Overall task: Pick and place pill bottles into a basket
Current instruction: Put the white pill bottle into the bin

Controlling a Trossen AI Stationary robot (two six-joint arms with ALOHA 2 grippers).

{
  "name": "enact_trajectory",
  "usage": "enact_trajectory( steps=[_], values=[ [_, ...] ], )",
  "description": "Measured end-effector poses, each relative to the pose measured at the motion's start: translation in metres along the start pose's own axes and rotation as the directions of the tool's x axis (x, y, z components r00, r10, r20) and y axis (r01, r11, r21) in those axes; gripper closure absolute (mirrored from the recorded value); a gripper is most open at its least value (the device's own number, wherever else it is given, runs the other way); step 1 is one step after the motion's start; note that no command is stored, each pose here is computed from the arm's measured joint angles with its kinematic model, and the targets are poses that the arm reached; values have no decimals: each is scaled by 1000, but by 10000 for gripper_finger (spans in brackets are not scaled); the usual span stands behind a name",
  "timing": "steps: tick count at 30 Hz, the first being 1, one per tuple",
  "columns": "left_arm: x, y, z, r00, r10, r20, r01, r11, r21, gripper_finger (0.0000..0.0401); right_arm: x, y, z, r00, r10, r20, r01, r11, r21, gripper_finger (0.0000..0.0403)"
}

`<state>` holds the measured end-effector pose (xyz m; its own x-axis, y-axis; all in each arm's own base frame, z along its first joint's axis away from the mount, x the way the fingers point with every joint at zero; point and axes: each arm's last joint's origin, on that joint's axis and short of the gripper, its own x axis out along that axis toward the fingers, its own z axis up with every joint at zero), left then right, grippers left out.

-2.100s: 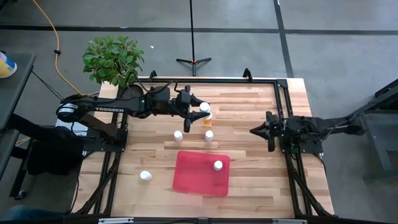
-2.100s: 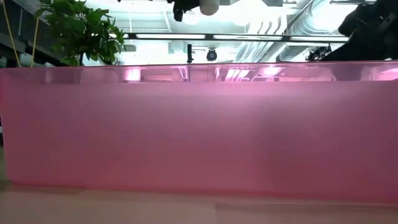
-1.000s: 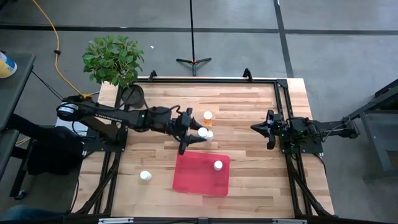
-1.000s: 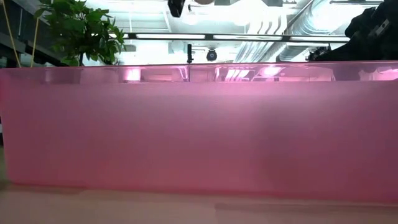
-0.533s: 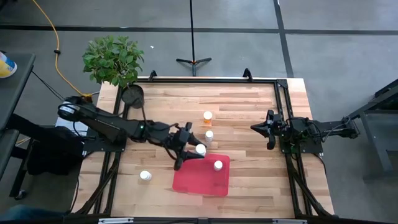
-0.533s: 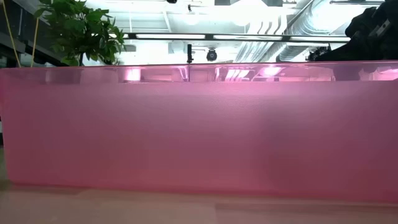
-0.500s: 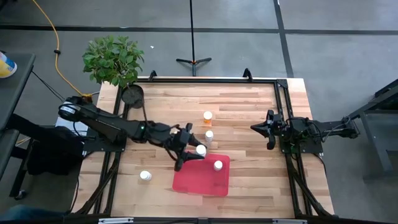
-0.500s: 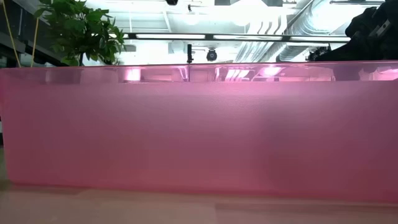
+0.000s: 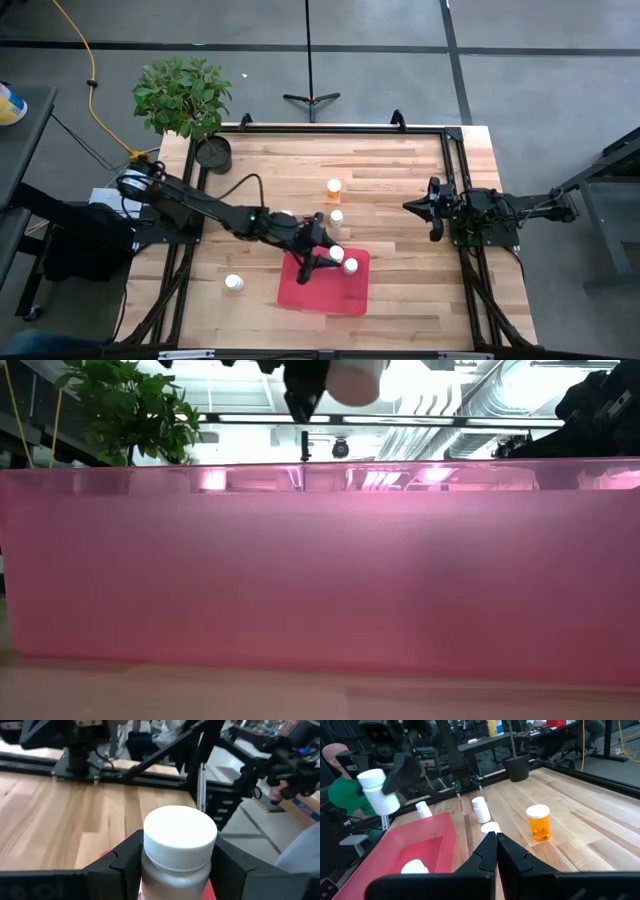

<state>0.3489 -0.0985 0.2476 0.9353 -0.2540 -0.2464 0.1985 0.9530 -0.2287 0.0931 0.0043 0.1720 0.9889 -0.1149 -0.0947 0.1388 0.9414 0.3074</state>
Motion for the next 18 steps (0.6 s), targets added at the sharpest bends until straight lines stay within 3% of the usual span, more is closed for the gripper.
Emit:
enact_trajectory(
  steps=[10,18],
  values=[
    [18,-7,-34,999,34,0,-34,998,46,190,0,0,0,1000,0,-1,0,1000,3,403],
    [3,-5,-70,995,77,66,-80,996,44,190,0,0,0,1000,0,-1,0,1000,24,403]
  ],
)
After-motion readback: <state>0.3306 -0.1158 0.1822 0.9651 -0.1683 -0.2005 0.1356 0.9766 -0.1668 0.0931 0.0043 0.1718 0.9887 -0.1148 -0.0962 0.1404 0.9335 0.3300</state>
